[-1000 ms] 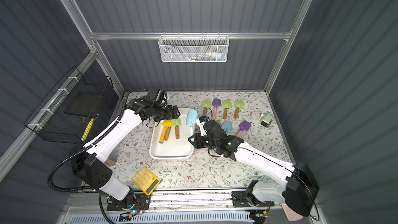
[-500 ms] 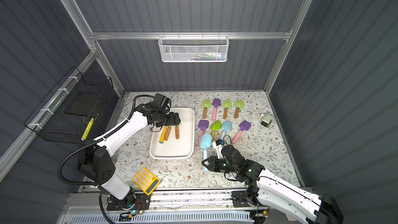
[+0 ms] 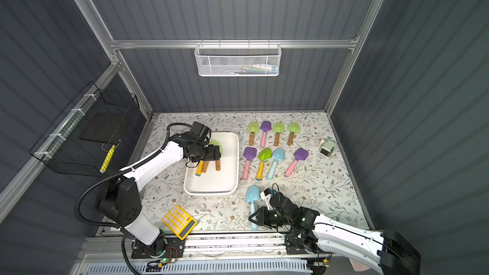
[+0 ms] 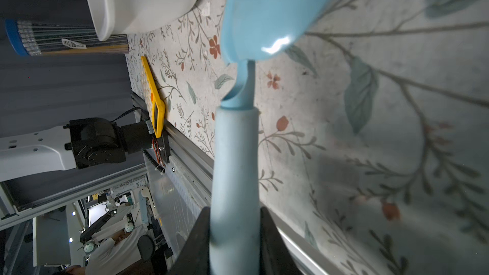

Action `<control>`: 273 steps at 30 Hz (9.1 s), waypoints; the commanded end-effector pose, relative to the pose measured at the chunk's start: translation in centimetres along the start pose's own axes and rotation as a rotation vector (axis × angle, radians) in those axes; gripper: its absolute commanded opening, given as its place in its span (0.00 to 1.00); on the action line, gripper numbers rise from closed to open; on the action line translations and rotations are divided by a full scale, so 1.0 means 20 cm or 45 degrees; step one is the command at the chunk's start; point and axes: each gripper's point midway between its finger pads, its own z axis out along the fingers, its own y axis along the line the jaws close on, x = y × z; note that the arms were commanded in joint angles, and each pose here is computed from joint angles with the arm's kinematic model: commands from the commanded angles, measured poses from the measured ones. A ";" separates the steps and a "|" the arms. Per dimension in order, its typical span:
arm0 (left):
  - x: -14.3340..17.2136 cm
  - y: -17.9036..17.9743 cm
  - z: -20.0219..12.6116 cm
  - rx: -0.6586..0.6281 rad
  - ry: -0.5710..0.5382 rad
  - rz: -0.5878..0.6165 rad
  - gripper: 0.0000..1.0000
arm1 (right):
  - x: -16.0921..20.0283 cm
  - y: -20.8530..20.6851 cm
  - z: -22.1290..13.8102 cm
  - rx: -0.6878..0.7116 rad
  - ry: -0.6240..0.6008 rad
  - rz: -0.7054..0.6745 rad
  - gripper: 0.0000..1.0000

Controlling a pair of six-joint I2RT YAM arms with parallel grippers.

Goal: Take the shovel out of the storage box
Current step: Place the shovel at the center of the board, then pick up the shovel from the storage box, then place the shovel at the center of the board, then pick up the shovel from the storage box.

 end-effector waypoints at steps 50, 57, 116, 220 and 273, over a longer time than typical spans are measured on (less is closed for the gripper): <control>-0.05 0.02 0.26 -0.050 0.081 0.004 0.69 | -0.35 0.16 -0.44 0.518 -0.358 -0.248 0.66; -0.11 -0.01 0.41 -0.031 0.110 -0.033 0.60 | -0.41 0.27 -0.49 0.487 -0.430 -0.292 0.63; -0.13 -0.42 -0.15 0.292 -0.048 -0.115 0.07 | -0.90 0.79 -0.03 0.186 -0.494 -0.473 0.72; -0.05 0.09 -0.06 -0.081 -0.085 0.025 0.91 | -0.12 -0.26 -0.15 0.183 -0.250 0.125 0.14; -0.09 0.23 0.36 -0.315 0.138 0.083 0.52 | -0.56 0.32 -0.58 0.494 -0.490 -0.263 0.49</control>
